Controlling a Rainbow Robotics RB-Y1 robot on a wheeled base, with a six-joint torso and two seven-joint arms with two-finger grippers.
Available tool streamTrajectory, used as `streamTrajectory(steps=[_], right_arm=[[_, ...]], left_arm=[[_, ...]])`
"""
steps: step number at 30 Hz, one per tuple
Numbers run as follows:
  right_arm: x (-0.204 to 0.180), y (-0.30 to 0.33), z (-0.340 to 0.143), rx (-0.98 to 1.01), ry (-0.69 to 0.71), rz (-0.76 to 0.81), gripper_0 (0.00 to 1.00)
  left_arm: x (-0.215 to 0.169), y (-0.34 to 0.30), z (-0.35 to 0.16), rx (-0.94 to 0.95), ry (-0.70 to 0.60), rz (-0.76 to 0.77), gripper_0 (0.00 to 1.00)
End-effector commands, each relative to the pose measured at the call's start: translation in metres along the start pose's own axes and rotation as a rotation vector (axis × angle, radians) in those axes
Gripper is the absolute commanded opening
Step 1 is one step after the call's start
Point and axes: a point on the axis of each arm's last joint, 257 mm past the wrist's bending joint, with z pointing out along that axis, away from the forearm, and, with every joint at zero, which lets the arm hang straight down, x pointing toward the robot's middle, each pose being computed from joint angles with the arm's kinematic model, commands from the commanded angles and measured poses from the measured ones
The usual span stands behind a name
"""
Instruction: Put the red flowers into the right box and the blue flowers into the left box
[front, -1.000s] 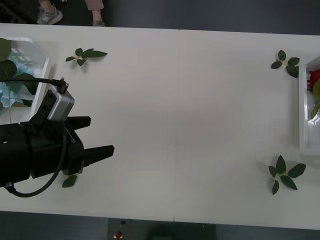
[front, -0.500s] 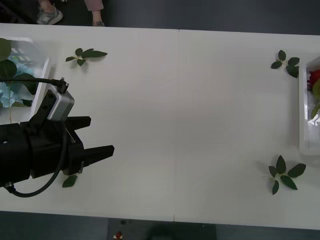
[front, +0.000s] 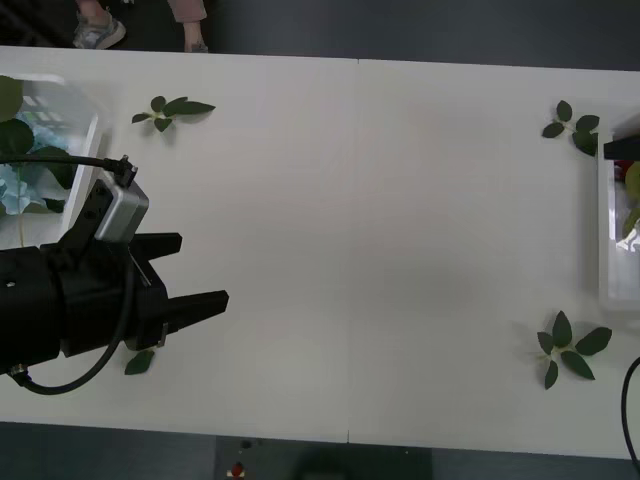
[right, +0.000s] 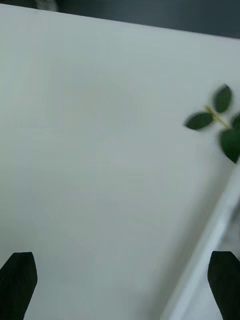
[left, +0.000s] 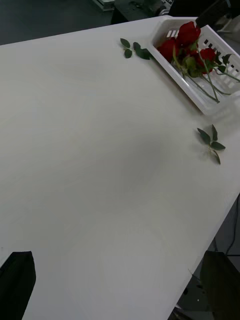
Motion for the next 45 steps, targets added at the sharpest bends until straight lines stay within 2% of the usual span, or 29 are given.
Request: streamTrajectory(steps=[1, 11, 16, 24, 31, 45], right_arm=[[-0.032, 0.046, -0.010, -0.115, -0.128, -0.195, 1.00], [-0.039, 0.144, -0.031, -0.362, -0.374, -0.468, 1.00], [-0.032, 0.184, -0.032, -0.471, -0.451, -0.571, 1.00], [-0.014, 0.228, -0.031, -0.614, -0.441, -0.673, 1.00], [0.016, 0.245, -0.039, -0.726, -0.368, -0.725, 1.00], [0.022, 0.245, -0.040, -0.739, -0.347, -0.730, 1.00]], left_arm=[[-0.009, -0.010, -0.002, 0.012, -0.017, 0.063, 0.95], [-0.009, -0.010, -0.002, 0.012, -0.017, 0.063, 0.96], [-0.009, -0.010, -0.002, 0.012, -0.017, 0.063, 0.95], [-0.009, -0.010, -0.002, 0.012, -0.017, 0.063, 0.95], [-0.009, -0.010, -0.002, 0.012, -0.017, 0.063, 0.96], [-0.009, -0.010, -0.002, 0.012, -0.017, 0.063, 0.96]])
